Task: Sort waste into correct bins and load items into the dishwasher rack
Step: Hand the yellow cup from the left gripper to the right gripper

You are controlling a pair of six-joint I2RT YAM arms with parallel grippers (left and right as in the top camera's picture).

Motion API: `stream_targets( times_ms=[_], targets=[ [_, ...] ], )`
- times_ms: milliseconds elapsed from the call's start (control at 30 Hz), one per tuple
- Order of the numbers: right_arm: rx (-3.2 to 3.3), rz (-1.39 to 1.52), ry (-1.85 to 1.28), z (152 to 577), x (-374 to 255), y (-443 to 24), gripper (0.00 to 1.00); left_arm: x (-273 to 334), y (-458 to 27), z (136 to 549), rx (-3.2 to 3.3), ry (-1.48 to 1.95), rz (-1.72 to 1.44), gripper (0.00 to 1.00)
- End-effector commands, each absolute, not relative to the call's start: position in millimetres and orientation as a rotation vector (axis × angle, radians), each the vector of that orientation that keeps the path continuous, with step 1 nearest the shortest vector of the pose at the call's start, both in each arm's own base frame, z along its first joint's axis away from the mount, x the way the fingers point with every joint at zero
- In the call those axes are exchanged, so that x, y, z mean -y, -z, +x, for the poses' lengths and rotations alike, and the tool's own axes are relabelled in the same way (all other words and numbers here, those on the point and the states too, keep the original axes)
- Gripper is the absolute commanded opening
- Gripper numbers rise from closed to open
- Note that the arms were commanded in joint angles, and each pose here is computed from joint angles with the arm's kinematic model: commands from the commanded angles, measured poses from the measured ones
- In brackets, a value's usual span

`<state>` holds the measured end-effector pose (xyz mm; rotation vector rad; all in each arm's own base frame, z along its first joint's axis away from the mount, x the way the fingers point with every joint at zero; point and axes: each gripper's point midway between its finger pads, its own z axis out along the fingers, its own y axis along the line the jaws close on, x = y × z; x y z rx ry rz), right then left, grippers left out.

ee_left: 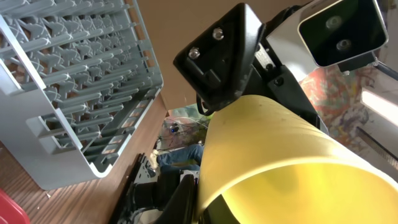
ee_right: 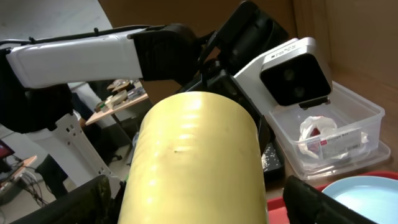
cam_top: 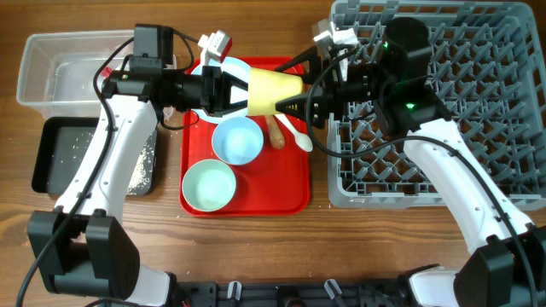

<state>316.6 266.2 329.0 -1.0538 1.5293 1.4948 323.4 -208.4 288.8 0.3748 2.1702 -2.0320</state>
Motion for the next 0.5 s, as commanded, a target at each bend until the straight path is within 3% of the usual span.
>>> stream_targets(
  times_ms=[0,333,467],
  targets=[
    [-1.518,-1.075,-1.488,317.3,-268.1,-327.5,0.92,209.7,-299.3,319.7,-2.143,2.029,0.412,0.04],
    [-1.515,-1.082,-1.481,316.9,-268.0,-325.7,0.62,209.7,-299.3,319.7,-2.143,2.029,0.412,0.04],
    [-1.515,-1.081,-1.48,317.2,-267.6,-325.8,0.54,209.7,-299.3,319.7,-2.144,2.029,0.412,0.14]
  ],
)
